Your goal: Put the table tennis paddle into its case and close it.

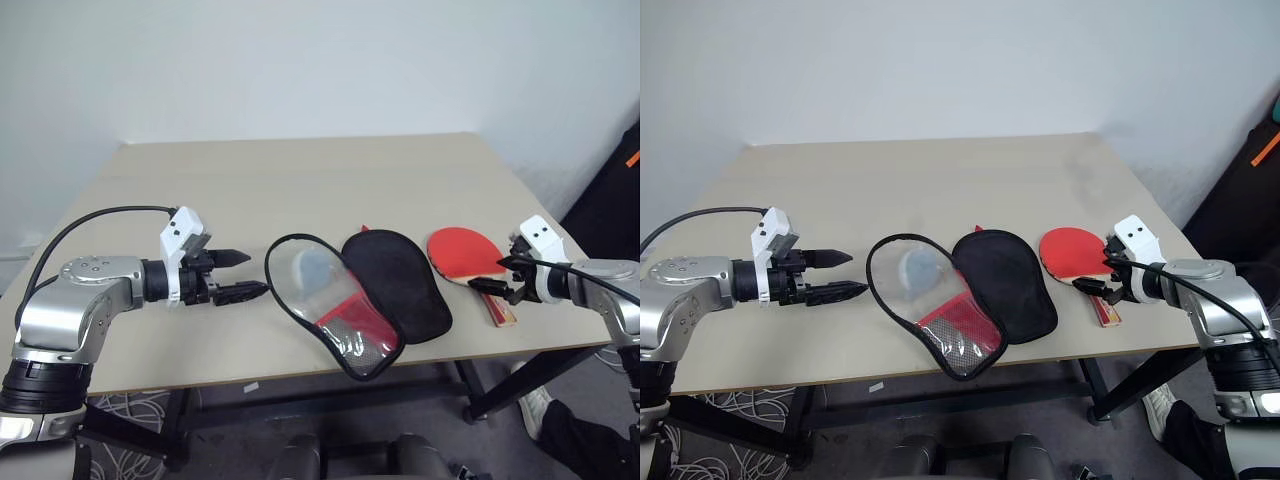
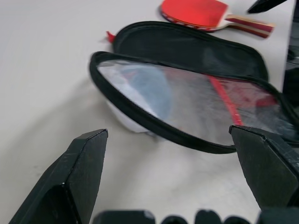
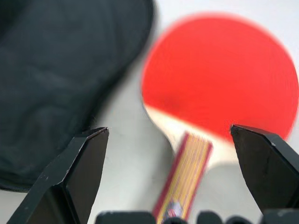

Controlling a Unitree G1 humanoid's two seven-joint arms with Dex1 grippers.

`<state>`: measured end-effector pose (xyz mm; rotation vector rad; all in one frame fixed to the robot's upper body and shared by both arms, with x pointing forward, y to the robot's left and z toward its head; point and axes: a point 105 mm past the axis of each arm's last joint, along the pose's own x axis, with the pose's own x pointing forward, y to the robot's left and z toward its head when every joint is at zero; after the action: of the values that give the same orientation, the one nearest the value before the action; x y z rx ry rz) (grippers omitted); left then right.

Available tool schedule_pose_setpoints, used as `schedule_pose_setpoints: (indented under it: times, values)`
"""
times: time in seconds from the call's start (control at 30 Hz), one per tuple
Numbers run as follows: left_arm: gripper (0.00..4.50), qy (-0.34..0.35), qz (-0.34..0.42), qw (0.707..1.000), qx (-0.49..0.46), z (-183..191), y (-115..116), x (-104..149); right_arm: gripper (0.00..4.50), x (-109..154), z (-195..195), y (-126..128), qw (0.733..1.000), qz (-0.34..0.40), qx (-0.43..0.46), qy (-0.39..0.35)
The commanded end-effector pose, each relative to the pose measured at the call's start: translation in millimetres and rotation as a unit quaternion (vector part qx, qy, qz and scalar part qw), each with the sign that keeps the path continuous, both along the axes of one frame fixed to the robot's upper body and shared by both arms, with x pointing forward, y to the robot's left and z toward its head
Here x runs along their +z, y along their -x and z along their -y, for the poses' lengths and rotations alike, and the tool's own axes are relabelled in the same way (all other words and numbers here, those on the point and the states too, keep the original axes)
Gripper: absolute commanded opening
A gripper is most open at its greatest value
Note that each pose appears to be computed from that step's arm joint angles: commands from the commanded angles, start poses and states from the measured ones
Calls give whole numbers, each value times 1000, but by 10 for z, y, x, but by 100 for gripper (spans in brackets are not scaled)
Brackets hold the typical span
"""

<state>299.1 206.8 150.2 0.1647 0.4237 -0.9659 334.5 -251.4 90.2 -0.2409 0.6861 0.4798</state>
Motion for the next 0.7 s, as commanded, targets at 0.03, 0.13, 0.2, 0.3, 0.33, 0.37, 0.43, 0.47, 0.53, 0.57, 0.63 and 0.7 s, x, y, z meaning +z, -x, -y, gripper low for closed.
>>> schedule_pose_setpoints:
  times: [0.03,0.13,0.2,0.3,0.33,0.37,0.43,0.47,0.53,0.57,0.63,0.7]
  values:
    - [446,-3,17,1000,-17,46,-2,107,450,-51,97,-39,999,5,-36,17]
    - [446,-2,13,1000,-25,71,11,91,450,-175,185,-80,997,1,-73,21]
    - [446,-2,12,1000,-28,80,14,84,450,-224,222,-94,996,-2,-86,22]
    - [446,-2,12,1000,-29,83,12,79,450,-266,265,-121,994,0,-108,18]
    - [449,-1,12,1000,-29,84,12,77,433,-281,289,-133,993,1,-119,17]
    - [450,-1,11,1000,-29,82,15,73,414,-293,309,-145,991,1,-133,10]
    - [450,-1,11,1000,-29,81,19,68,362,-300,340,-161,988,1,-154,0]
    - [450,-1,11,1000,-29,79,20,67,328,-300,346,-166,987,2,-159,-2]
    - [450,-1,9,1000,-29,82,24,59,257,-297,351,-176,985,0,-169,-13]
    - [450,0,9,1000,-29,83,28,54,223,-296,354,-178,985,-1,-173,-15]
    - [450,0,7,1000,-30,84,31,47,151,-285,362,-185,983,-2,-181,-19]
    - [450,0,7,1000,-29,82,31,42,118,-244,358,-207,983,5,-184,-22]
